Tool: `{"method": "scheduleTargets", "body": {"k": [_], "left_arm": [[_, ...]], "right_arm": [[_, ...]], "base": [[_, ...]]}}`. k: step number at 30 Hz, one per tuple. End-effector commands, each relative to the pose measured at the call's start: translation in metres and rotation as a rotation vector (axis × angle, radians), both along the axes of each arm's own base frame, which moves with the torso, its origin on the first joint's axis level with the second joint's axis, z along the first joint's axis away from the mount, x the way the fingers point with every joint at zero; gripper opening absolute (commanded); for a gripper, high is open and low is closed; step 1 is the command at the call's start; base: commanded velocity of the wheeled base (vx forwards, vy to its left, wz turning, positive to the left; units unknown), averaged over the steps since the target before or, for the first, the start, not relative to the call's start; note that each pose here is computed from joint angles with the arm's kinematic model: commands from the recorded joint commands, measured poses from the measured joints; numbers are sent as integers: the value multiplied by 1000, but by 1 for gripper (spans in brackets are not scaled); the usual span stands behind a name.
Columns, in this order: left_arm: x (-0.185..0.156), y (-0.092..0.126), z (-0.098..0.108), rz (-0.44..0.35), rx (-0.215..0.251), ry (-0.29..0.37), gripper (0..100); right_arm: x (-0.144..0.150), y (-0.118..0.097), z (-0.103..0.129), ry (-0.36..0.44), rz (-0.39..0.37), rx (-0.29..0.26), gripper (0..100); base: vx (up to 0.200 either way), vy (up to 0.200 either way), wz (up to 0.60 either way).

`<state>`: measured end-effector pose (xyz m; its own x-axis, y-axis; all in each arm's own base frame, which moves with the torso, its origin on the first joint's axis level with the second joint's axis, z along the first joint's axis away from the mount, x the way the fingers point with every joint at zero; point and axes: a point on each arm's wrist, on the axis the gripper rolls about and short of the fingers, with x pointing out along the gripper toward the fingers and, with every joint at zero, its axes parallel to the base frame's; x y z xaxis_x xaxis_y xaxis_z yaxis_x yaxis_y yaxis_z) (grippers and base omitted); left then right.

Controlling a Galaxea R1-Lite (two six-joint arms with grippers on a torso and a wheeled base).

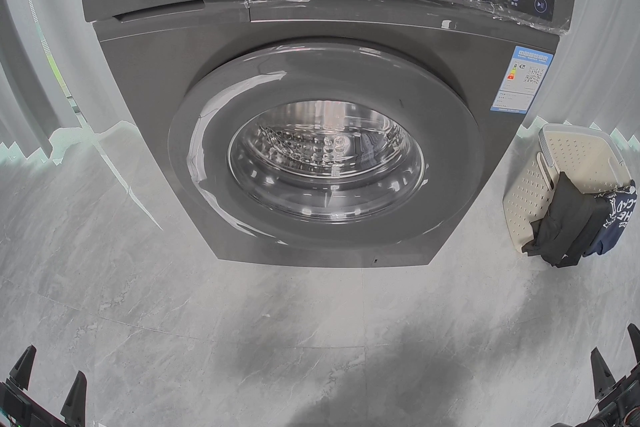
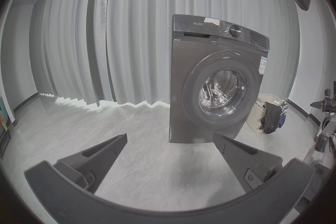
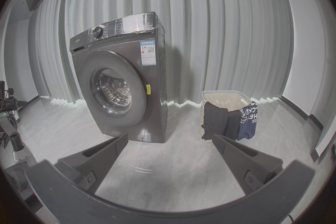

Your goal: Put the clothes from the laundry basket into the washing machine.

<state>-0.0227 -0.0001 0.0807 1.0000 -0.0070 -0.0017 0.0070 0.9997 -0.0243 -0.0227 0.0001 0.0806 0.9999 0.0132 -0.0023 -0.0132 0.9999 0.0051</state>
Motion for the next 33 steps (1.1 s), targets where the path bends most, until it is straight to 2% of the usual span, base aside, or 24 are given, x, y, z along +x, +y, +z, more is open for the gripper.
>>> {"method": "scheduleTargets", "body": {"k": [1, 26, 33], "left_arm": [[0, 0, -5, -1, 0, -2, 100], [0, 0, -5, -1, 0, -2, 100], [0, 0, -5, 1, 0, -2, 100]], "right_arm": [[0, 0, -5, -2, 2, 0, 100], [0, 0, -5, -3, 14, -19, 100], [0, 0, -5, -4, 16, -17, 100]], "base": [[200, 0, 0], [8, 0, 0], [171, 0, 0]]}}
